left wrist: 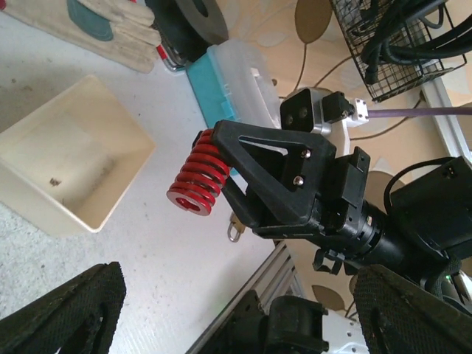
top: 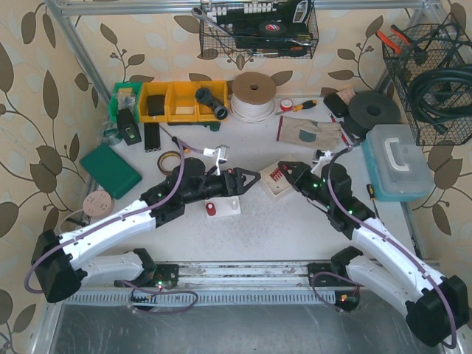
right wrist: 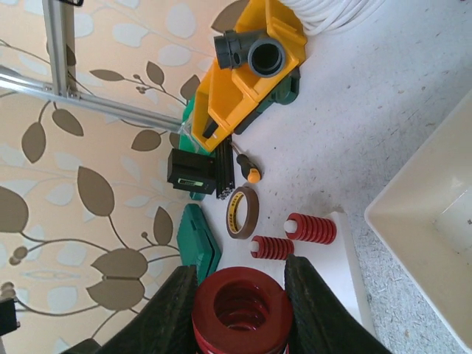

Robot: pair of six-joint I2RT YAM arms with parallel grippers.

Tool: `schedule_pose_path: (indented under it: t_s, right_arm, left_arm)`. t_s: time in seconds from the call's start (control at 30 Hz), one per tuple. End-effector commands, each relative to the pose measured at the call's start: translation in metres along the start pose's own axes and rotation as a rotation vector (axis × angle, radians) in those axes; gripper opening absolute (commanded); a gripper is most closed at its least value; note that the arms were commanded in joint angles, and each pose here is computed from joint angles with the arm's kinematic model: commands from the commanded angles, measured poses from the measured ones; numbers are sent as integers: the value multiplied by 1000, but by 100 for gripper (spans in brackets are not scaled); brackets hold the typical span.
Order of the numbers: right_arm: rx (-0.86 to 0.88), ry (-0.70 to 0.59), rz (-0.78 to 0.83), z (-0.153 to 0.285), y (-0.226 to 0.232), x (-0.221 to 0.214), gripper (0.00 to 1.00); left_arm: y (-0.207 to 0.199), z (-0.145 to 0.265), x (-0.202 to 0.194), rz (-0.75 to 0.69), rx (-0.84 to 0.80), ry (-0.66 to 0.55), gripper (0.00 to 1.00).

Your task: Install the large spring

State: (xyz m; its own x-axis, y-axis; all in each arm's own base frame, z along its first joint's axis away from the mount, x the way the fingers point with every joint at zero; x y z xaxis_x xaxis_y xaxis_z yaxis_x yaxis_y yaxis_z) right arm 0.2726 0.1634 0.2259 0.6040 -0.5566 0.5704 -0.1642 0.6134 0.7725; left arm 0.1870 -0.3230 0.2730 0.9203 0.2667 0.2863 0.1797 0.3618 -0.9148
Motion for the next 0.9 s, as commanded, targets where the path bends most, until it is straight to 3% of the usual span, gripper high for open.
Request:
schedule_pose_path:
  t_s: [0.0, 0.63, 0.87]
  right_arm:
    - [34, -98, -91, 11, 20, 26, 0]
    - [123, -136, -503, 13, 17, 27, 0]
    - [143, -106, -554, 14, 28, 26, 0]
  left_arm:
    - [-18, -7, 3, -29, -86, -22, 87]
    - [-21, -40, -9, -63, -123, 76, 85]
    - [-33, -44, -8, -80, -162, 86, 85]
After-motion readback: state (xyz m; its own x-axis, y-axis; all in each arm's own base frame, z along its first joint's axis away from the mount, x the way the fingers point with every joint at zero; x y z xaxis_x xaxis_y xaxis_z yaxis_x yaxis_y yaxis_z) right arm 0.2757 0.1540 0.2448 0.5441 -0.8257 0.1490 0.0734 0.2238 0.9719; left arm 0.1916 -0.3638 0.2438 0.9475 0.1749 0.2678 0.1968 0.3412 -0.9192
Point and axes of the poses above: each gripper's point midway between its finger pads, its own z axis back along the fingers, its own y axis along the line the jaws close on, x = y × z, the point moved 1 cm from there along z, back along the fingers, and after that the axes turned 14 degrees about z, right-handed, at the moved point
